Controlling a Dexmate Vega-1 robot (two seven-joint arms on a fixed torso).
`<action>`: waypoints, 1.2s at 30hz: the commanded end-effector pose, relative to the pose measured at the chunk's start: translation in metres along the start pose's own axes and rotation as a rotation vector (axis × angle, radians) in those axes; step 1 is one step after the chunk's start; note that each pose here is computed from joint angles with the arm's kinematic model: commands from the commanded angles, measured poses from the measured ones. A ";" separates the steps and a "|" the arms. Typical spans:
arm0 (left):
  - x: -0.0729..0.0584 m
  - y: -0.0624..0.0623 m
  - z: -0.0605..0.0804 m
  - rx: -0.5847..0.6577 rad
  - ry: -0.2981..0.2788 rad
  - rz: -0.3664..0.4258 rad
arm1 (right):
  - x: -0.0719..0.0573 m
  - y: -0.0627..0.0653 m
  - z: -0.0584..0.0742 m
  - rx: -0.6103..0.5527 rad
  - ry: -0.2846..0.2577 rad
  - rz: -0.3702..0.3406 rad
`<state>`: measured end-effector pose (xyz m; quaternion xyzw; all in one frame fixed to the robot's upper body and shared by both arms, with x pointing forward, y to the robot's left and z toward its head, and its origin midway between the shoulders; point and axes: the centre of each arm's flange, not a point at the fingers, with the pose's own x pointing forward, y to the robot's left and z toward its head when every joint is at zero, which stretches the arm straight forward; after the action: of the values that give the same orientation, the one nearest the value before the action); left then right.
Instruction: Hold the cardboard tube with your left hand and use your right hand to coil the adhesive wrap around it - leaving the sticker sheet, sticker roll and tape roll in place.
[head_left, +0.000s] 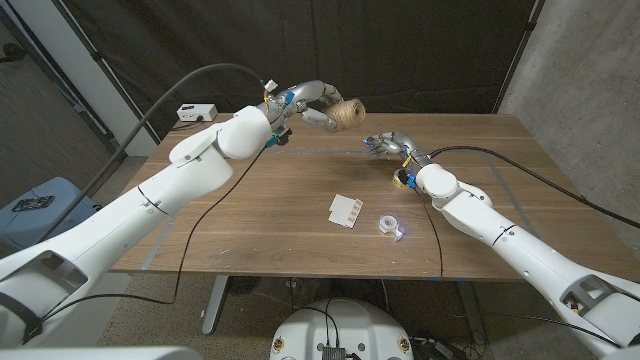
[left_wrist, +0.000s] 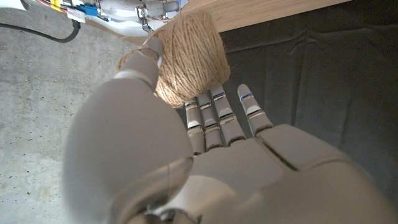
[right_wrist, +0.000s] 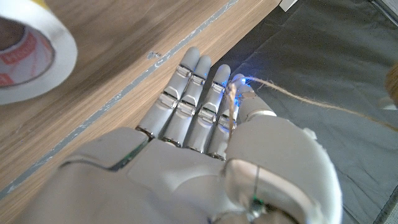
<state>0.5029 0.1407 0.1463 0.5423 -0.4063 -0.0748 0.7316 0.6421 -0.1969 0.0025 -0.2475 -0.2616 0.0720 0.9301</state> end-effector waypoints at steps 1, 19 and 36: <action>0.007 0.001 -0.002 0.002 0.020 0.013 | -0.001 0.014 0.003 0.005 0.000 0.011; 0.019 -0.003 -0.001 -0.011 0.067 0.014 | -0.002 0.023 0.007 0.021 -0.011 0.022; 0.026 -0.005 0.000 -0.005 0.087 0.002 | -0.011 0.037 0.011 0.024 -0.032 0.050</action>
<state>0.5183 0.1278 0.1544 0.5400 -0.3811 -0.0527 0.7486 0.6344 -0.1706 -0.0079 -0.2405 -0.2654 0.0918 0.9291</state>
